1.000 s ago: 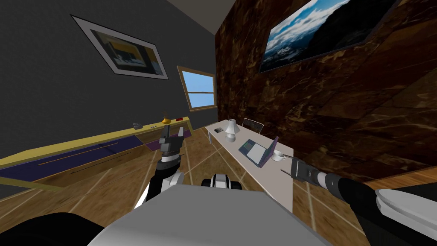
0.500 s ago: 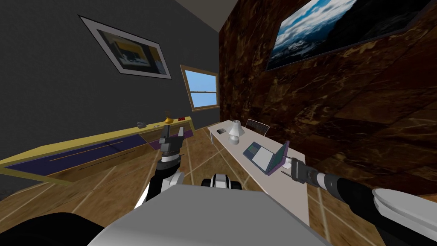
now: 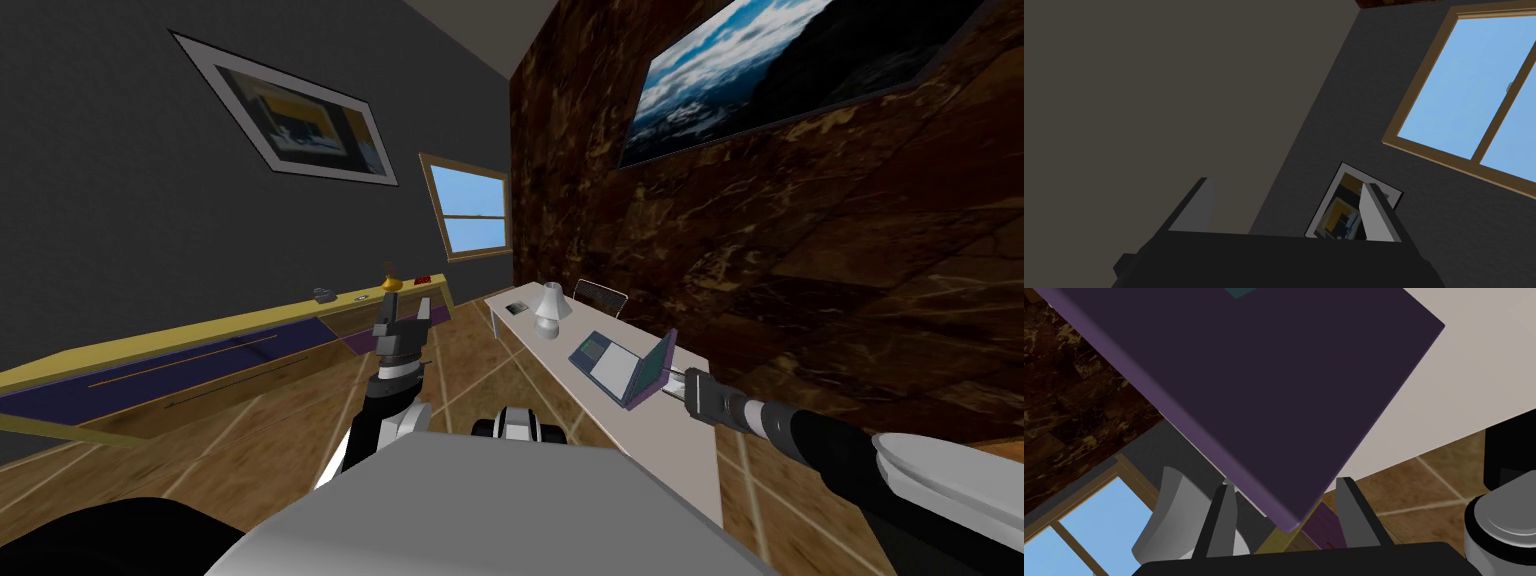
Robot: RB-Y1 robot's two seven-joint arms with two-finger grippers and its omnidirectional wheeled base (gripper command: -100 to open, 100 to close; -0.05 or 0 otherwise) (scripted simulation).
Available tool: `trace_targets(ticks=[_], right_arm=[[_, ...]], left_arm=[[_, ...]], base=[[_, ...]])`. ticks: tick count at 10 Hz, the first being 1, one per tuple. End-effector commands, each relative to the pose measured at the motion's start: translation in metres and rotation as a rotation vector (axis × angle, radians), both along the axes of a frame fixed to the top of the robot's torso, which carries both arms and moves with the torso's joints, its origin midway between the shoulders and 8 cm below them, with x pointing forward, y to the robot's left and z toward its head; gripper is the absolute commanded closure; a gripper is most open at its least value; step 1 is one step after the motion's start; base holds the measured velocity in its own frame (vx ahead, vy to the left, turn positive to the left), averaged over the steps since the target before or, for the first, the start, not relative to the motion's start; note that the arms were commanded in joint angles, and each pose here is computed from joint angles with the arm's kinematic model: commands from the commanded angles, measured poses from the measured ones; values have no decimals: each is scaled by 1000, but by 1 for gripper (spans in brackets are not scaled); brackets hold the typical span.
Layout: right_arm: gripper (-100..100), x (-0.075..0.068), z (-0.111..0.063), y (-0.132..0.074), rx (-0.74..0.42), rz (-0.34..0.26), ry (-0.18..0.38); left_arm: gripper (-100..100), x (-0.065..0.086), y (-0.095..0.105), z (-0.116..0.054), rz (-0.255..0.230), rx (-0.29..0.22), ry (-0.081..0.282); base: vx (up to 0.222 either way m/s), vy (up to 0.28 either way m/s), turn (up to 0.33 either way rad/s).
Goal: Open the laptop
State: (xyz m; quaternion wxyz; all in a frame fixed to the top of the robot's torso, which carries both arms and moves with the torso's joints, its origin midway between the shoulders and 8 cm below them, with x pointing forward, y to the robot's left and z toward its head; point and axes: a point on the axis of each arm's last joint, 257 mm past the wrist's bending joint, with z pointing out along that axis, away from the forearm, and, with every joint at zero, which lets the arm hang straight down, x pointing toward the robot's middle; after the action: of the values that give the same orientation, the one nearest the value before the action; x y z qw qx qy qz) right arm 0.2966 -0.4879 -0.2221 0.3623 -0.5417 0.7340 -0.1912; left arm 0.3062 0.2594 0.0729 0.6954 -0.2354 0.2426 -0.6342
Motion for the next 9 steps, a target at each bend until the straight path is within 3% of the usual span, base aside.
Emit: trace_targets(ticks=[1,2,6,9], right_arm=[[100,0,0,-23,-61,12,55],[100,2,3,-36,-87,12,73],[100,9,5,-56,-158,47,140],[100,14,0,-59,-186,77,181]], left_arm=[[0,0,0,0,0,0,0],[0,0,0,0,0,0,0],[0,0,0,0,0,0,0],[0,0,0,0,0,0,0]], base=[[79,141,-101],[67,130,-88],[66,94,-71],[49,95,-86]])
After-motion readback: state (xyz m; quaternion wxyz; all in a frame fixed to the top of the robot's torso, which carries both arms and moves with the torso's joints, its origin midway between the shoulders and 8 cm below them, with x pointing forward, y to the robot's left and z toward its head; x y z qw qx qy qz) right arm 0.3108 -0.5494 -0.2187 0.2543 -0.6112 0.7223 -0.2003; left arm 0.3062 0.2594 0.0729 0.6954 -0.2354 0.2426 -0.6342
